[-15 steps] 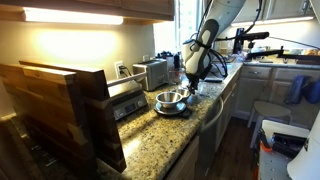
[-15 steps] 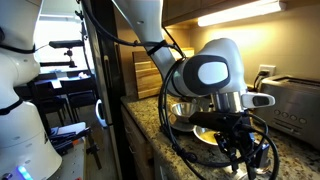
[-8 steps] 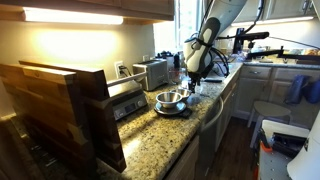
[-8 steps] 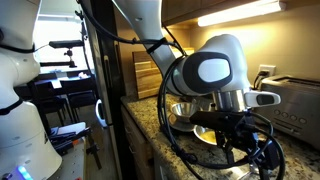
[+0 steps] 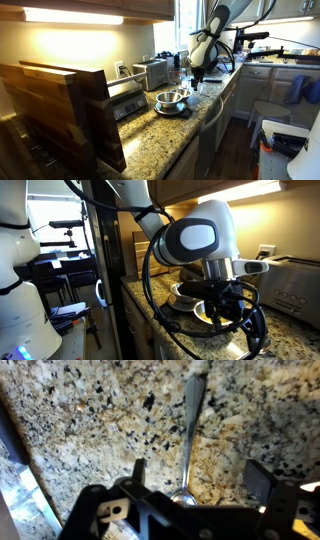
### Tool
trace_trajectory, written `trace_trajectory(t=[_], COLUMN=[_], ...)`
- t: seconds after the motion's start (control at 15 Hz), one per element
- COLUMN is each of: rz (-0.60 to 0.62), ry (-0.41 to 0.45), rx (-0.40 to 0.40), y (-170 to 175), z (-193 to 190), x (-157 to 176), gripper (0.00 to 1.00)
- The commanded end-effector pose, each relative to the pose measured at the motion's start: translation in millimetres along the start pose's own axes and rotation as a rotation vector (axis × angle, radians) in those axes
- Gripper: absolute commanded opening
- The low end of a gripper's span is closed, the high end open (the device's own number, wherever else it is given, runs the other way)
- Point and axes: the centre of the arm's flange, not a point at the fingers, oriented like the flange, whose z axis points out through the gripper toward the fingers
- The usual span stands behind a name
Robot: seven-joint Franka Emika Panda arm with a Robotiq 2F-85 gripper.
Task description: Use the spoon to move the contents in the silver bowl into the other bowl
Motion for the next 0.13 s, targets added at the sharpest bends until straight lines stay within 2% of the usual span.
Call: trace_trajectory(t=[0.0, 0.07], rz=[0.0, 0.001], ry=[0.001, 0.003], rx=[0.005, 0.01], y=[-1.2, -2.5], z=[-4.1, -8.3], x=[-5.4, -11.1], gripper=[1.0, 1.0])
